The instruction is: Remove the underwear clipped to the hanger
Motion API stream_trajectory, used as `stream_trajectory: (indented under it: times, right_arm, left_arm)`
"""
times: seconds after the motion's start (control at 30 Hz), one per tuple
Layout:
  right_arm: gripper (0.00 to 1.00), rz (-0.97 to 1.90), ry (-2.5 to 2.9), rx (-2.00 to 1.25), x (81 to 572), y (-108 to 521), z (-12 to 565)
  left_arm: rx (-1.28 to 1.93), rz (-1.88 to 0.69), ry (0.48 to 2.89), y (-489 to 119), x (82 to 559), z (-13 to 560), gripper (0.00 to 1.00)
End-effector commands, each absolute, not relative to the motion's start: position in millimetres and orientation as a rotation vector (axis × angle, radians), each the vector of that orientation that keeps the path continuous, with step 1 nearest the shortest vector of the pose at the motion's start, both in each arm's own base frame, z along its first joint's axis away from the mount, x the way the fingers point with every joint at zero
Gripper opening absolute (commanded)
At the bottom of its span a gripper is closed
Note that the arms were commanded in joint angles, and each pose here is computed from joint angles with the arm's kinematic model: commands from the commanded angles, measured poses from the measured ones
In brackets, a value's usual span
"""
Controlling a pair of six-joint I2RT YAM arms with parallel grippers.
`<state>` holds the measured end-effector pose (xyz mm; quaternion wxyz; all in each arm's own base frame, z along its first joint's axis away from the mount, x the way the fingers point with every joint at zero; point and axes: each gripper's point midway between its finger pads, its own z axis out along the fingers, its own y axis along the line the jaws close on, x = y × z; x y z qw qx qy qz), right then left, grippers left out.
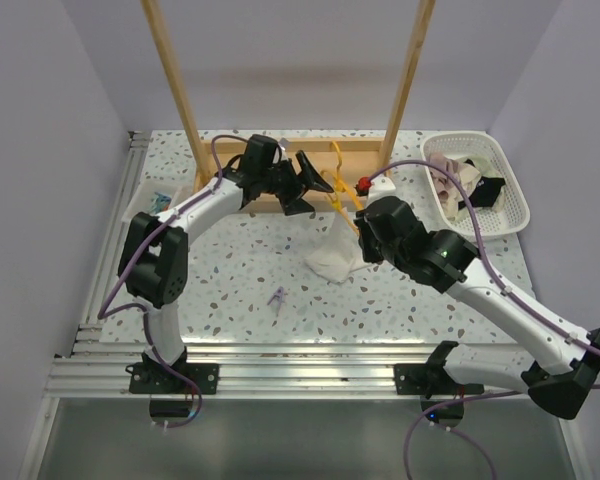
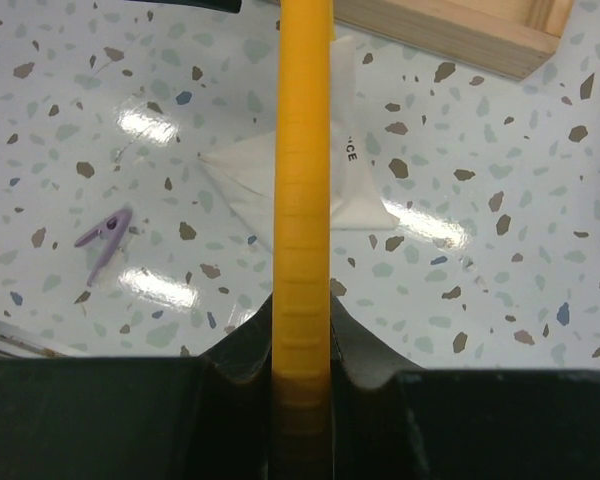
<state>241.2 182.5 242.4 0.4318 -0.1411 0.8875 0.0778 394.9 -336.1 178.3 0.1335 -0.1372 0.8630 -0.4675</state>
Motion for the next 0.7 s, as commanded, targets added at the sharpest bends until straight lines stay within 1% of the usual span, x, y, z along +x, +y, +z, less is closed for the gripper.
stream_trajectory:
  times: [0.0,0.07,0.1,0.23,0.3,0.33,0.43,0.67]
  right_arm:
    - [0.00,0.182,2.089,-0.196,260,180,281]
    - [0.00,0.172,2.082,-0.171,262,178,283]
    - [0.00,0.173,2.076,-0.164,263,178,285]
    - [0.00,0.192,2.077,-0.164,264,182,287]
    - [0.00,0.195,2.082,-0.169,264,184,286]
    - [0.00,0.191,2.084,-0.169,264,184,286]
    - [0.00,0.191,2.080,-0.175,263,184,287]
    - [0.00,0.199,2.093,-0.200,263,190,285]
  left_arm:
    - [-0.353,-1.317,2.480,-332,402,185,0.81]
    - [-0.349,-1.307,2.485,-330,400,180,0.75]
    - [-0.353,-1.299,2.491,-328,399,176,0.73]
    - [-0.352,-1.296,2.494,-327,394,169,0.61]
    - [-0.356,-1.297,2.494,-327,395,167,0.57]
    - [-0.351,-1.296,2.492,-327,394,167,0.52]
    - [-0.347,-1.298,2.485,-326,395,169,0.43]
    - [-0.370,-1.368,2.442,-329,393,176,0.43]
